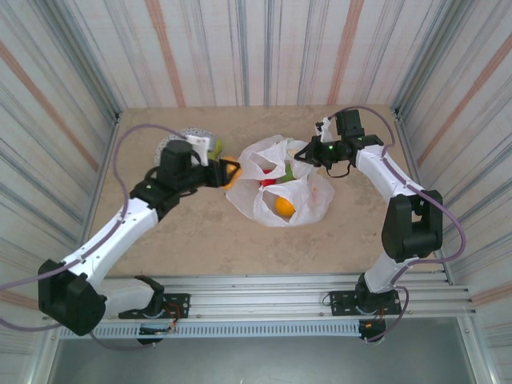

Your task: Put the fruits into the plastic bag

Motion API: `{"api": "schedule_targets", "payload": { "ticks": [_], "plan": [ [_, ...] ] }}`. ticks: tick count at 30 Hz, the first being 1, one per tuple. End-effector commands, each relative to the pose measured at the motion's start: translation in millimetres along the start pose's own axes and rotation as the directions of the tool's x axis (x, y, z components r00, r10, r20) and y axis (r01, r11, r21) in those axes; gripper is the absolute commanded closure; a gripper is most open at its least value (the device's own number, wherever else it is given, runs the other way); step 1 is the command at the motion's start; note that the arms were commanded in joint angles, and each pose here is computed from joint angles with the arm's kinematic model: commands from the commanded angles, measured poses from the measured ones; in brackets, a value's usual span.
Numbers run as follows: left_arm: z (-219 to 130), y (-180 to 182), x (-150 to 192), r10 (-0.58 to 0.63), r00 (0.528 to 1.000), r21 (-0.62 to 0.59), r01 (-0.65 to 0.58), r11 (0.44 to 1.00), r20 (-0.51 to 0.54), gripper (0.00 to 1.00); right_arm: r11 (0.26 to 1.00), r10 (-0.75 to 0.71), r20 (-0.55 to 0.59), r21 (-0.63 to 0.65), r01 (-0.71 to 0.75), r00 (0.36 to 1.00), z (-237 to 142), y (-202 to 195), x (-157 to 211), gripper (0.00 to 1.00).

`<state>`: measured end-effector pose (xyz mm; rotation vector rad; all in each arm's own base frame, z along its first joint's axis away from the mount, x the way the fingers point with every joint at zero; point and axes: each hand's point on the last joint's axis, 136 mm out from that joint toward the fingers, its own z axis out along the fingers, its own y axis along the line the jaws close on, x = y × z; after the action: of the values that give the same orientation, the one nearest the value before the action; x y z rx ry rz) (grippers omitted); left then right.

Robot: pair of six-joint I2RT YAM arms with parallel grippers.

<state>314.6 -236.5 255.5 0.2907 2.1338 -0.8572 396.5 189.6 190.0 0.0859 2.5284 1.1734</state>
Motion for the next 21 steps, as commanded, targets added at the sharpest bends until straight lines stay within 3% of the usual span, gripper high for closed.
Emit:
{"api": "schedule_targets", "payload": {
  "ticks": [1,5,11,16,21],
  "plan": [
    [28,-24,17,0.138,0.989,0.071,-0.135,0.988,-0.05,0.41,0.999,-0.033,0.016,-0.017,0.033,0.999,-4,11,-4,1.0],
    [64,-45,44,0.273,0.953,0.13,-0.256,0.958,-0.134,0.42,0.999,-0.038,0.017,-0.013,0.038,0.999,-4,12,-3,1.0],
    [107,-40,81,0.295,0.93,0.183,-0.257,0.949,-0.22,0.42,0.999,-0.037,0.01,-0.023,0.037,0.999,-1,14,0,1.0],
    [132,-29,85,0.289,0.927,0.125,-0.266,0.956,-0.238,0.42,0.999,-0.042,0.003,-0.027,0.042,0.999,2,17,1,1.0],
    [155,-9,71,0.234,0.952,-0.021,-0.243,0.97,-0.196,0.42,0.999,-0.043,-0.01,-0.028,0.043,0.999,7,17,4,1.0]
  ]
}}
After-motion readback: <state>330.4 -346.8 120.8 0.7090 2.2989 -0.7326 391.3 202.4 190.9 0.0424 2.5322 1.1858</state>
